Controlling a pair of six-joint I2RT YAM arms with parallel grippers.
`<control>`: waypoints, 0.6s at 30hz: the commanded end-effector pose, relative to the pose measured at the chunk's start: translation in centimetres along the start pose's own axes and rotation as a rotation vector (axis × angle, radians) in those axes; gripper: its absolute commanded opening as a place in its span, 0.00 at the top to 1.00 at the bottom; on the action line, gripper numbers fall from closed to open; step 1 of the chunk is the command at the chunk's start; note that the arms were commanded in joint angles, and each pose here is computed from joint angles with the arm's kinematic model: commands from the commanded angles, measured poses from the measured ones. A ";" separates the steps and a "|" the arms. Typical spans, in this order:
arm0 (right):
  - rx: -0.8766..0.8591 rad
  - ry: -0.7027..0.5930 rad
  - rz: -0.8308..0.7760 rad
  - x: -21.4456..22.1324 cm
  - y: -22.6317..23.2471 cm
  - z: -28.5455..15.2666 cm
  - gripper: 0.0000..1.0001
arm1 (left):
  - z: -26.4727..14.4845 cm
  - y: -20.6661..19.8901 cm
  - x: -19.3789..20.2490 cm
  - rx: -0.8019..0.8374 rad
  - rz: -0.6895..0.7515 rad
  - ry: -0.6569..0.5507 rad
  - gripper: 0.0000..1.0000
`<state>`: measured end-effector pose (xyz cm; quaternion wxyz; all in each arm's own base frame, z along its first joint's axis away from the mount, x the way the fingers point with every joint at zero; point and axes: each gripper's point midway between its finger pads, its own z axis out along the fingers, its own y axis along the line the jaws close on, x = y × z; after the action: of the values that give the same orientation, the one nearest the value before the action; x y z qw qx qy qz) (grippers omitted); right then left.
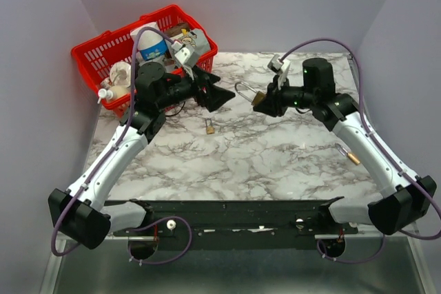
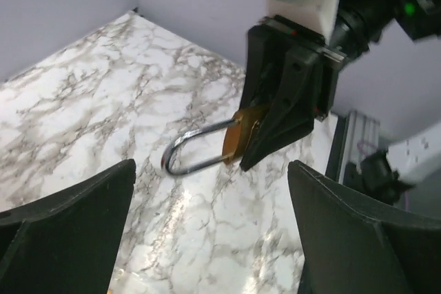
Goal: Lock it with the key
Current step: Lock the lock.
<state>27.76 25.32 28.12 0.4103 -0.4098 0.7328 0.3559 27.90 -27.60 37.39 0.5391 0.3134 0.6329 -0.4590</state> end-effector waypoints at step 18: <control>0.445 -0.473 0.042 -8.1 -5.5 -3.8 0.99 | 9.8 4.7 -0.9 -0.190 -0.852 -0.129 0.01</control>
<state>33.12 22.47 31.15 0.5700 -0.2301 0.7361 0.2833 36.15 -33.32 34.98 0.3753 -0.0325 0.7387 -0.5590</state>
